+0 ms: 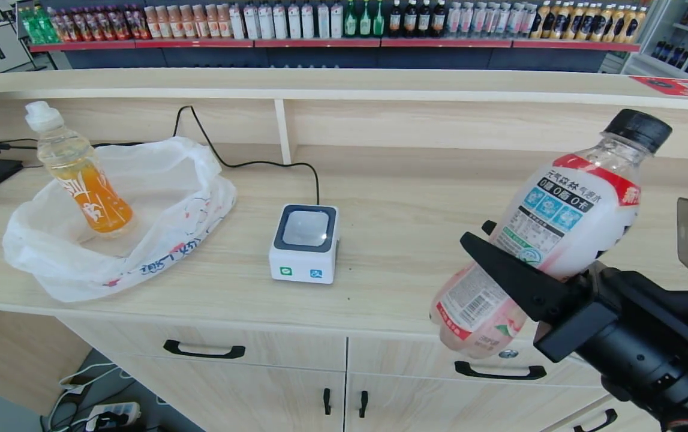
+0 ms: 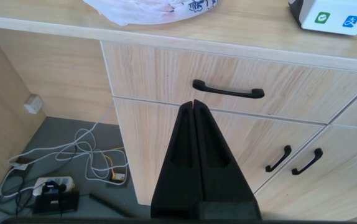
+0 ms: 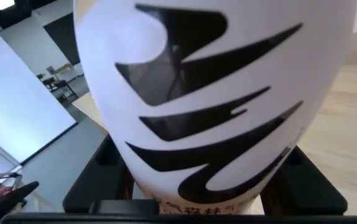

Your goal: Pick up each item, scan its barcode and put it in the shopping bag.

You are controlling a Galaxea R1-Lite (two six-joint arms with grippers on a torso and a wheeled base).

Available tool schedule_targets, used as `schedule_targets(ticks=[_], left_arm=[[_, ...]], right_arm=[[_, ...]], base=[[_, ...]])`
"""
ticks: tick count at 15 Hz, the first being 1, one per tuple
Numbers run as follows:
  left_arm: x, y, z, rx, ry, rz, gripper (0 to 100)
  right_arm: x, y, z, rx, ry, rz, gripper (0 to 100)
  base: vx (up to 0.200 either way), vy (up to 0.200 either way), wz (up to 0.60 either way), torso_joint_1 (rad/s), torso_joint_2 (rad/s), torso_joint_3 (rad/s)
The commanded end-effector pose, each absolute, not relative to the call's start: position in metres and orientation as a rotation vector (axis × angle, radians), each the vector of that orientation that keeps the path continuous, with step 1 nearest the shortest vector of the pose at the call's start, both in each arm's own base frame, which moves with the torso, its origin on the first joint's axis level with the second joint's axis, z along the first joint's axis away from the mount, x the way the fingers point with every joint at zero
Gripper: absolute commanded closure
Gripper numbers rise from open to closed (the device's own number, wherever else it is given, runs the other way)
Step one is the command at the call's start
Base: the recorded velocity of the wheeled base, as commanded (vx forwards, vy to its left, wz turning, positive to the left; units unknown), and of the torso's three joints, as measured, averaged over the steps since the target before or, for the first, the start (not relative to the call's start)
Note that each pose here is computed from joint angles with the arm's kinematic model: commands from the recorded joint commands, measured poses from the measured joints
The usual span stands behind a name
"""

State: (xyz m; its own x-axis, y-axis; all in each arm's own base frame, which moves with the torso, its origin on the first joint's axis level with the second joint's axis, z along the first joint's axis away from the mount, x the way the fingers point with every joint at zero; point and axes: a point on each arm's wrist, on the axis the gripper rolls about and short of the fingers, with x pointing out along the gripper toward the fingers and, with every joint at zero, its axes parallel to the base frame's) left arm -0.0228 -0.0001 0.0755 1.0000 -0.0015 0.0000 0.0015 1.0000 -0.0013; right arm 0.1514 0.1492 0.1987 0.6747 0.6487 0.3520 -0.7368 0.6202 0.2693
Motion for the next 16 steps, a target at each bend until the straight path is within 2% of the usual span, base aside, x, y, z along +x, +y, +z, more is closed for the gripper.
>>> schedule_targets(ticks=[1,13,16], left_arm=[[-0.023,0.0,0.075,-0.002,0.0,-0.002,100],[-0.023,0.0,0.075,-0.002,0.0,-0.002,100],[-0.023,0.0,0.075,-0.002,0.0,-0.002,100]], right_arm=[[0.15,0.151,0.204,0.459,-0.229,0.849,100],[0.095,0.157,0.225,0.711,-0.16,1.193,100],[0.093,0.158,0.229,0.751,-0.153,1.213,100]], base=[[0.0,0.0,0.0,0.0,0.0,0.0],[0.0,0.0,0.0,0.0,0.0,0.0],[0.0,0.0,0.0,0.0,0.0,0.0]])
